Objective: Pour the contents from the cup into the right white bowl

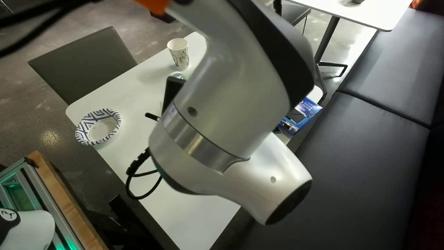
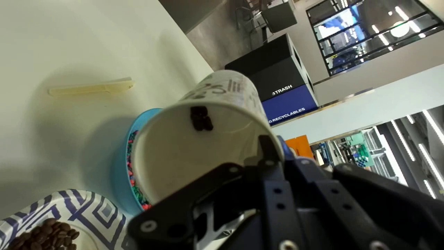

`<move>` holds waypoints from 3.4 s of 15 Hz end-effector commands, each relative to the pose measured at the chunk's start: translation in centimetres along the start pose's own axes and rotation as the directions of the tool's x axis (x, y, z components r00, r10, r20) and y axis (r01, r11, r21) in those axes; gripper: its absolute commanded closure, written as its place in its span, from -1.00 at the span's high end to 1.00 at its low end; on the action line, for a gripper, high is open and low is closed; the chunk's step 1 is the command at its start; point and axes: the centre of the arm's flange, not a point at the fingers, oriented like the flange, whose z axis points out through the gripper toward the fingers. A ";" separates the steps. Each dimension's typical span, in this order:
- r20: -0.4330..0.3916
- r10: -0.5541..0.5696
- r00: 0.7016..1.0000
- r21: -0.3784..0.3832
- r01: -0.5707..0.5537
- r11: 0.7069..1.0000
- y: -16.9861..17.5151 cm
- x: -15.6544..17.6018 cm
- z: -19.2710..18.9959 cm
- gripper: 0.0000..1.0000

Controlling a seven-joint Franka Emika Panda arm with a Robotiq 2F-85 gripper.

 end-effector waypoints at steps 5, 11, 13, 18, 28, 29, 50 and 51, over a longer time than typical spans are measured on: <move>0.090 0.085 0.992 0.215 -0.103 0.971 2.4 5.9 -0.1 -0.98; 0.203 0.150 0.968 0.330 -0.212 0.920 3.4 7.4 0.0 -0.98; 0.238 0.169 0.956 0.368 -0.250 0.896 3.4 7.8 -0.1 -0.98; 0.274 0.202 0.940 0.391 -0.301 0.870 4.0 8.4 0.3 -0.98; 0.225 0.209 0.952 0.241 -0.262 0.934 1.8 5.1 2.7 -0.98; 0.216 0.192 0.957 0.196 -0.235 0.952 1.2 4.2 3.2 -0.98; 0.353 -0.345 0.870 -0.447 0.481 0.755 -10.3 -12.2 33.7 -0.93; 0.360 -0.353 0.864 -0.454 0.492 0.742 -10.3 -12.4 34.1 -0.93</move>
